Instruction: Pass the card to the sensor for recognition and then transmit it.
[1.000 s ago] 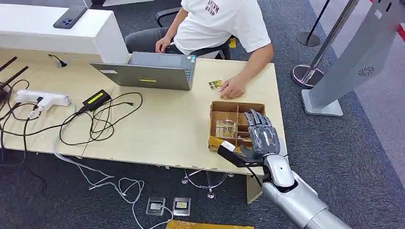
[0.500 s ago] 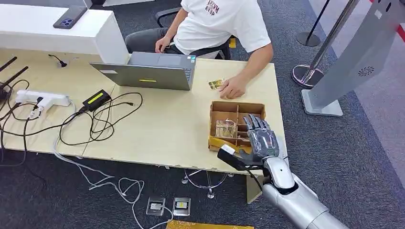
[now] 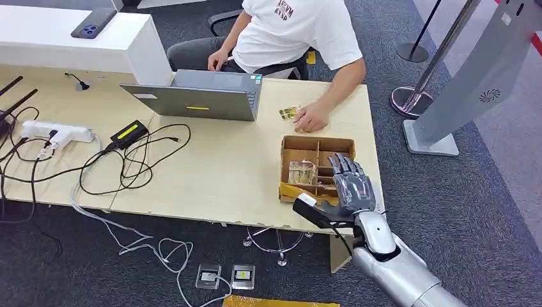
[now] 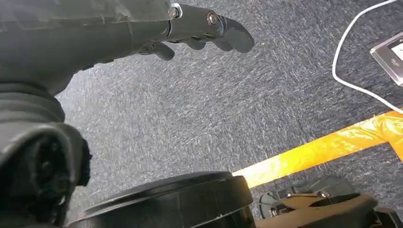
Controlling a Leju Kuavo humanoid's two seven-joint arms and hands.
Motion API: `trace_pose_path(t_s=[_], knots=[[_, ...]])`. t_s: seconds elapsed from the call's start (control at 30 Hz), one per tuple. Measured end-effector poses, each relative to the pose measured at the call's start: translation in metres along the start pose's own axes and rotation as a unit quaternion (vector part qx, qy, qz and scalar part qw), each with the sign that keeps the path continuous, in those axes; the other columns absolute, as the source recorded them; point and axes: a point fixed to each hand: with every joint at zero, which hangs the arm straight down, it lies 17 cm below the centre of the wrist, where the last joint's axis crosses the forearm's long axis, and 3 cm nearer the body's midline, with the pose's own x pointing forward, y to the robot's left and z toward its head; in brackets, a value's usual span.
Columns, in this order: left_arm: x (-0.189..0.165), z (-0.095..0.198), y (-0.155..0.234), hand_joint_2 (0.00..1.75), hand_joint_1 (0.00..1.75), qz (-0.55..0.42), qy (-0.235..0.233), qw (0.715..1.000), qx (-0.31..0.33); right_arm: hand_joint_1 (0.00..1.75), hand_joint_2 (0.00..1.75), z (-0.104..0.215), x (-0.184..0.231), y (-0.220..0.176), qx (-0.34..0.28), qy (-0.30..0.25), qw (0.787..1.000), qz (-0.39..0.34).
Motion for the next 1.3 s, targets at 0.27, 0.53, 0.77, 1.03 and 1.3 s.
trace_pose_path(t_s=[0.27,0.53,0.77,1.03,1.3], knots=[[0.002,0.000,0.000,0.00,0.00,0.001,-0.001,1.000,0.002,0.00,1.75,0.001,-0.010,-0.001,0.000,0.008,1.000,0.001],[0.002,0.000,0.000,0.00,0.00,-0.001,-0.003,1.000,0.001,1.75,1.75,0.001,-0.016,-0.004,-0.003,0.015,1.000,0.002],[0.004,0.000,0.000,0.00,0.00,-0.008,-0.009,1.000,0.001,1.75,1.75,0.006,-0.020,0.001,0.003,0.021,1.000,-0.007],[0.004,0.000,0.000,0.00,0.00,-0.011,-0.010,1.000,0.002,1.75,1.75,0.007,-0.019,0.001,0.005,0.019,1.000,-0.010],[0.005,0.000,0.000,0.00,0.00,-0.009,-0.010,1.000,0.004,1.75,1.75,0.007,-0.017,0.002,0.007,0.015,1.000,-0.015]])
